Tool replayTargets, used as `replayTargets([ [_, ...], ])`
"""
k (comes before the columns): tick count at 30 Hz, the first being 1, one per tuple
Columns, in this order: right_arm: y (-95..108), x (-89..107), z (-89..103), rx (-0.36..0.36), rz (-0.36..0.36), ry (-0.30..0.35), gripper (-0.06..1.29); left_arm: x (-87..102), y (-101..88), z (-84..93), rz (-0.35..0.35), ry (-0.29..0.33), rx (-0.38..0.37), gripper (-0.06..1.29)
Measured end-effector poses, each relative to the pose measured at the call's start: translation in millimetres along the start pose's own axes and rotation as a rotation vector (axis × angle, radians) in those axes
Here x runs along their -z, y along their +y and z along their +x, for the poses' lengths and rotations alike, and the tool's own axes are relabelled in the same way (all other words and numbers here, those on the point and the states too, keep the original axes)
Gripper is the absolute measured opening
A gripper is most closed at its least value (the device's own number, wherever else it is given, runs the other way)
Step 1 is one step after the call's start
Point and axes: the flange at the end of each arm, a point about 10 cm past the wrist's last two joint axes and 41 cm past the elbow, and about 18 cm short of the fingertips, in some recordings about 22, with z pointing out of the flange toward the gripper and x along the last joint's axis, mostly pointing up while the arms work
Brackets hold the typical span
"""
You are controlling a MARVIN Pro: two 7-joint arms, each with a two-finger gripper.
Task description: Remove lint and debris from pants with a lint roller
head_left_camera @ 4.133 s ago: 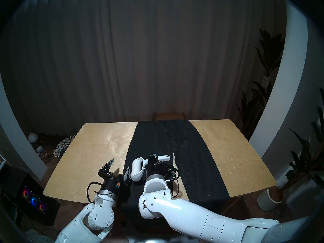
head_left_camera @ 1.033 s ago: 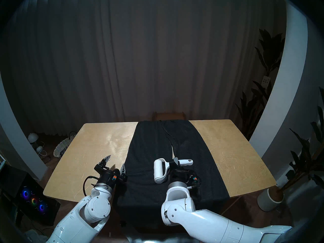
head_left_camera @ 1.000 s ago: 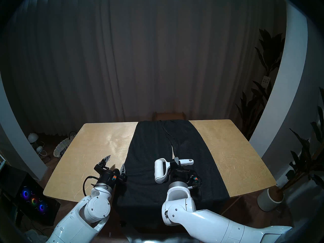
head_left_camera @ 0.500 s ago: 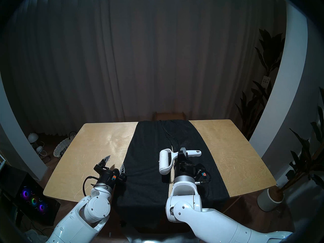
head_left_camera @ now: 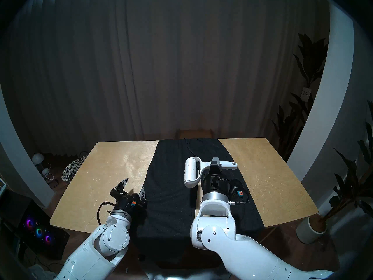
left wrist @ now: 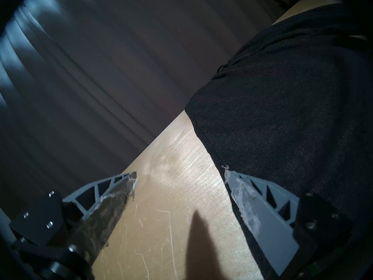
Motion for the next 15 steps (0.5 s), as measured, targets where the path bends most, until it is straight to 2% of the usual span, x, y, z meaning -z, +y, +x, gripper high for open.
replayTargets([
  [3,-8,-1.7,-3.6,-0.014,0.017,-0.001,0.09,-0.5,0.3,0.6,0.000,0.000,-0.002,1.12],
  [6,-16,-6.8,4.1,-0.019,0.038,0.032,0.09,-1.2,0.8,1.4,0.000,0.001,-0.004,1.12],
  [11,-18,-13.0,28.1,-0.013,0.049,0.113,0.09,-2.4,1.8,2.6,-0.002,0.003,-0.009,1.12],
  [15,-13,-15.7,49.6,-0.007,0.021,0.174,0.09,-3.9,2.5,3.6,-0.002,0.008,-0.019,1.12],
])
